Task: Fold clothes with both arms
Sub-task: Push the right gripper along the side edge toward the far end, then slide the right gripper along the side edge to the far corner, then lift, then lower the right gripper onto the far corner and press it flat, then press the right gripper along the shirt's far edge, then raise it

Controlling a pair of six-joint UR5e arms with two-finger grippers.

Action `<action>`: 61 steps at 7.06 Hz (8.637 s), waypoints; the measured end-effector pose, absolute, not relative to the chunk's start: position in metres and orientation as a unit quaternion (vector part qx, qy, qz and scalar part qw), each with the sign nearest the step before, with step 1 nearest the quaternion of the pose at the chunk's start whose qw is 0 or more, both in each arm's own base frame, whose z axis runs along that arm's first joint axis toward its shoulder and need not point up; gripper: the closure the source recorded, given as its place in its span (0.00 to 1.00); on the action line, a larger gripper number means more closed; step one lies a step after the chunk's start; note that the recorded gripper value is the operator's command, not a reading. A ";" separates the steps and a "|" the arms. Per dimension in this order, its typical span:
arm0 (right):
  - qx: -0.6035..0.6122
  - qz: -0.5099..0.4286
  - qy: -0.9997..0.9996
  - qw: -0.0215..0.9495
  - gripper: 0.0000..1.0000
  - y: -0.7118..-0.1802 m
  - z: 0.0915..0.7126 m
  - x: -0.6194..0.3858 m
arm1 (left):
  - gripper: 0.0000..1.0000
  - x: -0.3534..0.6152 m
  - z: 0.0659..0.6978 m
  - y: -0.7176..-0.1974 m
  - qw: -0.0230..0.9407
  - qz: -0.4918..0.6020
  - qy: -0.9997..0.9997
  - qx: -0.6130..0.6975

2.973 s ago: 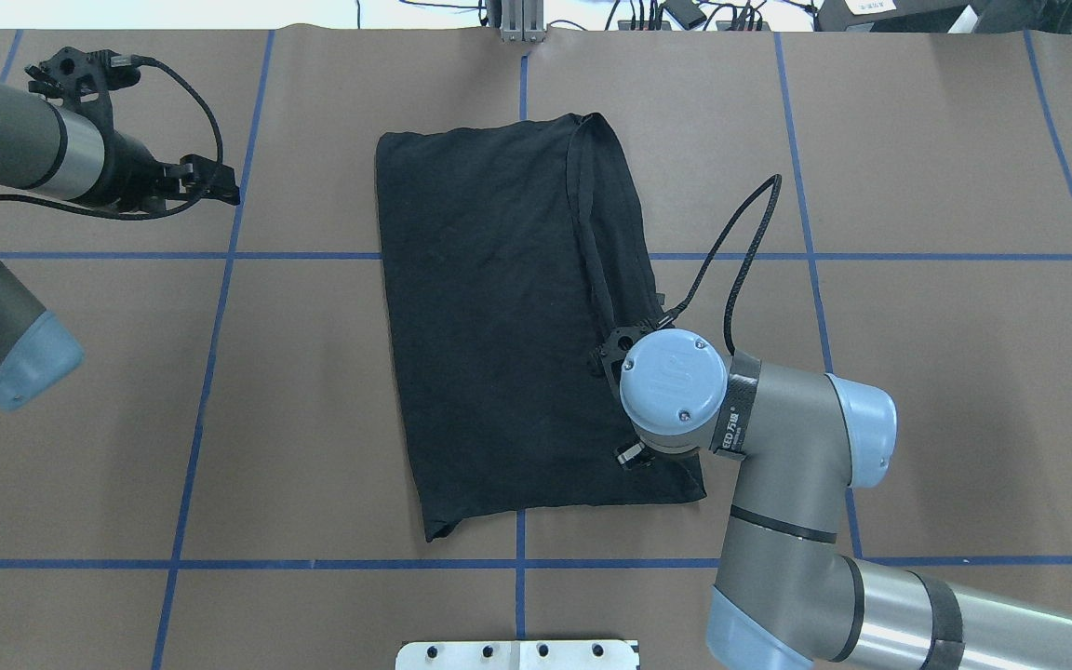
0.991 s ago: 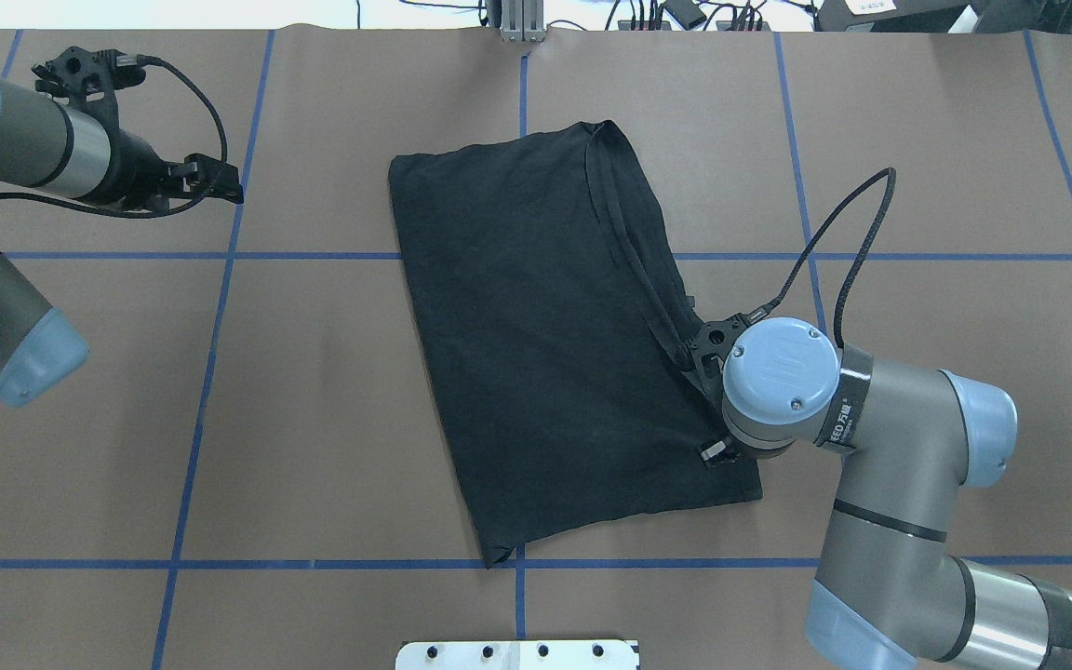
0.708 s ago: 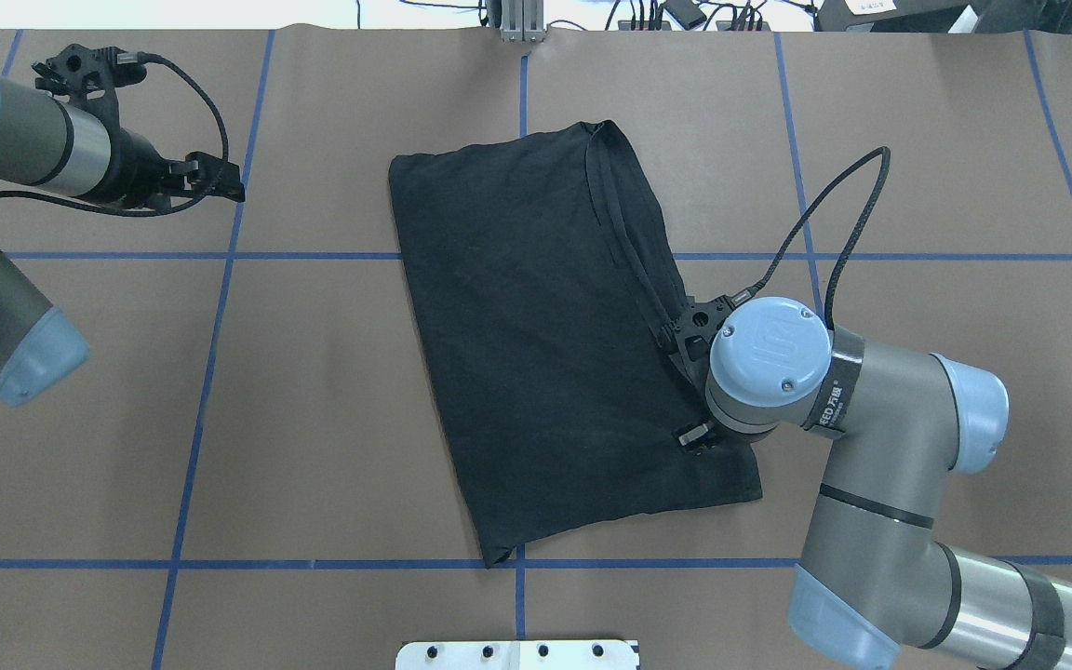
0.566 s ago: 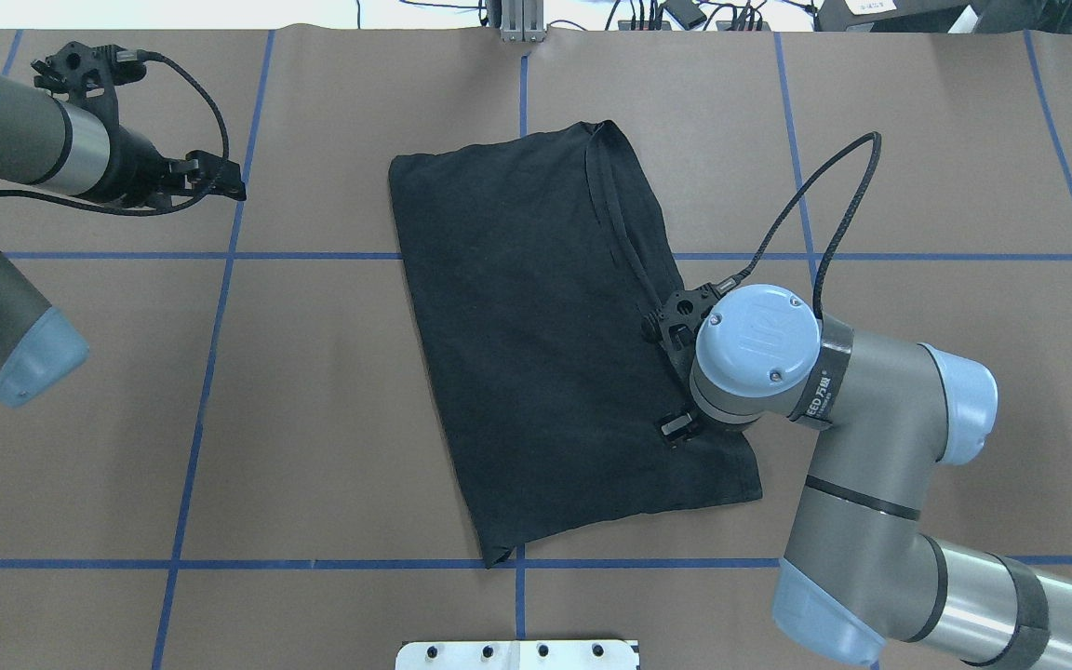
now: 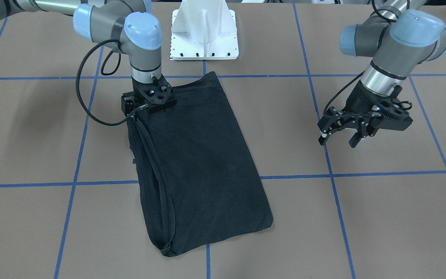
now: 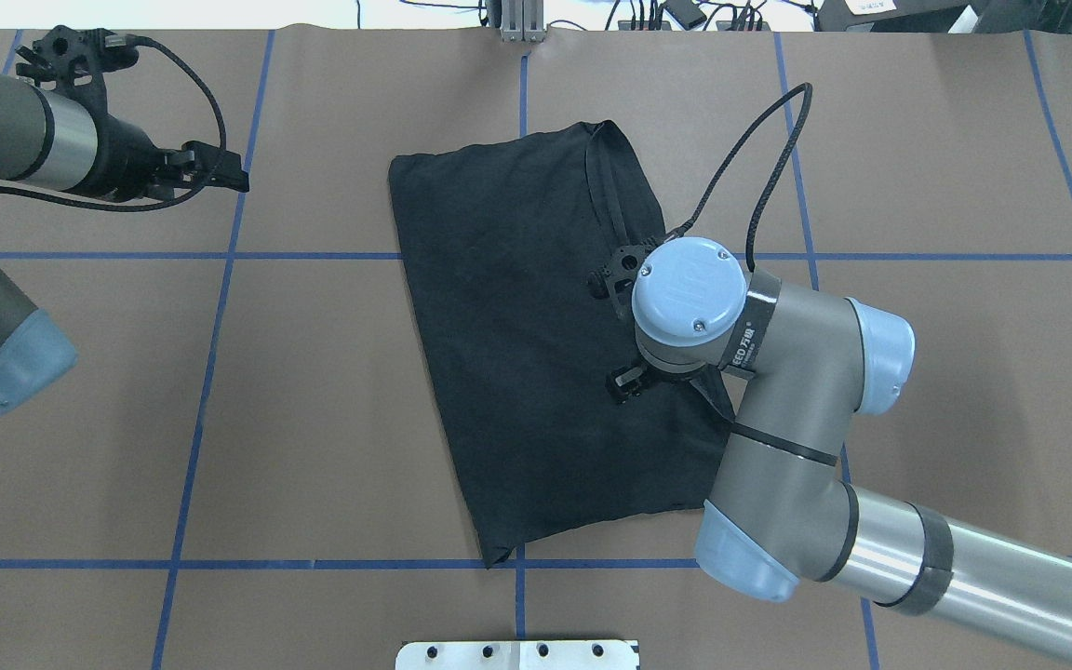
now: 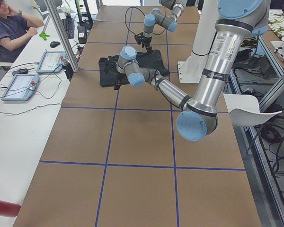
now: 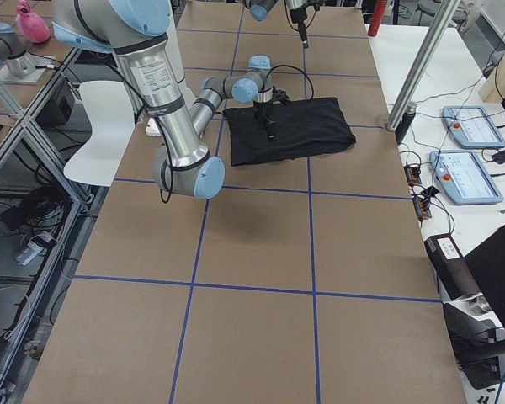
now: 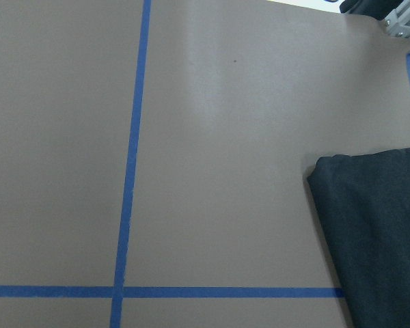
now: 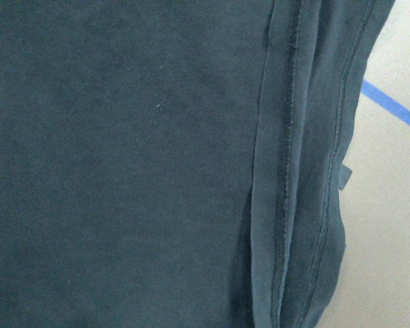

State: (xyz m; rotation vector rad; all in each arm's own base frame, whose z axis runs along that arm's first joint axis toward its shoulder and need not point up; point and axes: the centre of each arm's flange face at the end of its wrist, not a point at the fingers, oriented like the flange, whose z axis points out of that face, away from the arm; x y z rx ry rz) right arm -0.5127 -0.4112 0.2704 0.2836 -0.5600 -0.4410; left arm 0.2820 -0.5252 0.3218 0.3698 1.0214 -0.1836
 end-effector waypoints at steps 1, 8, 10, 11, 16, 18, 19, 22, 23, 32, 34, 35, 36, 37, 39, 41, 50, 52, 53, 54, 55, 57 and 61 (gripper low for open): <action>0.150 -0.221 -0.268 0.926 0.00 -0.429 0.282 -0.519 | 0.00 0.278 0.312 -0.521 0.847 -0.085 0.491 0.182; 0.136 -0.239 -0.262 0.925 0.00 -0.460 0.316 -0.524 | 0.00 0.271 0.286 -0.510 0.835 -0.079 0.508 0.197; 0.125 -0.240 -0.260 0.927 0.00 -0.458 0.318 -0.521 | 0.00 0.271 0.284 -0.510 0.835 -0.079 0.509 0.196; 0.119 -0.240 -0.255 0.929 0.00 -0.457 0.320 -0.519 | 0.00 0.271 0.283 -0.510 0.834 -0.078 0.509 0.197; 0.097 -0.246 -0.250 0.931 0.00 -0.447 0.337 -0.516 | 0.00 0.270 0.277 -0.506 0.831 -0.072 0.517 0.193; 0.095 -0.247 -0.248 0.932 0.00 -0.452 0.341 -0.511 | 0.00 0.270 0.278 -0.506 0.831 -0.072 0.517 0.193; 0.097 -0.251 -0.243 0.932 0.00 -0.460 0.347 -0.504 | 0.00 0.270 0.277 -0.505 0.831 -0.071 0.518 0.193; 0.104 -0.264 -0.227 0.932 0.00 -0.496 0.366 -0.463 | 0.00 0.271 0.276 -0.505 0.830 -0.071 0.519 0.193; 0.102 -0.269 -0.224 0.931 0.00 -0.505 0.378 -0.448 | 0.00 0.271 0.275 -0.505 0.830 -0.071 0.519 0.193; 0.110 -0.284 -0.276 0.912 0.00 -0.534 0.295 -0.491 | 0.00 0.270 0.274 -0.505 0.829 -0.070 0.520 0.193; 0.098 -0.287 -0.269 0.914 0.00 -0.537 0.302 -0.508 | 0.00 0.270 0.272 -0.504 0.828 -0.069 0.521 0.194; 0.094 -0.290 -0.266 0.914 0.00 -0.536 0.306 -0.515 | 0.00 0.270 0.271 -0.503 0.828 -0.068 0.522 0.193; 0.090 -0.293 -0.264 0.915 0.00 -0.533 0.309 -0.521 | 0.00 0.270 0.270 -0.503 0.827 -0.066 0.524 0.191; 0.086 -0.294 -0.262 0.915 0.00 -0.532 0.313 -0.524 | 0.00 0.270 0.270 -0.502 0.827 -0.065 0.526 0.190; 0.080 -0.293 -0.253 0.918 0.00 -0.534 0.324 -0.528 | 0.00 0.269 0.269 -0.501 0.826 -0.064 0.527 0.190; 0.077 -0.287 -0.245 0.923 0.00 -0.546 0.334 -0.522 | 0.00 0.269 0.268 -0.501 0.826 -0.063 0.527 0.190; 0.082 -0.249 -0.278 0.924 0.00 -0.640 0.257 -0.488 | 0.00 0.269 0.267 -0.501 0.825 -0.063 0.527 0.191; 0.086 -0.244 -0.259 0.931 0.00 -0.645 0.248 -0.514 | 0.00 0.268 0.267 -0.501 0.825 -0.063 0.528 0.191; 0.092 -0.240 -0.254 0.932 0.00 -0.647 0.255 -0.528 | 0.00 0.268 0.267 -0.501 0.825 -0.063 0.528 0.191; 0.096 -0.236 -0.255 0.933 0.00 -0.647 0.263 -0.540 | 0.00 0.268 0.267 -0.501 0.825 -0.063 0.528 0.191; 0.097 -0.236 -0.255 0.933 0.00 -0.644 0.268 -0.550 | 0.00 0.268 0.267 -0.501 0.825 -0.063 0.528 0.191; 0.097 -0.240 -0.244 0.935 0.00 -0.636 0.278 -0.566 | 0.00 0.268 0.266 -0.501 0.825 -0.063 0.528 0.191; 0.092 -0.241 -0.233 0.938 0.00 -0.639 0.293 -0.564 | 0.00 0.269 0.266 -0.500 0.825 -0.062 0.529 0.191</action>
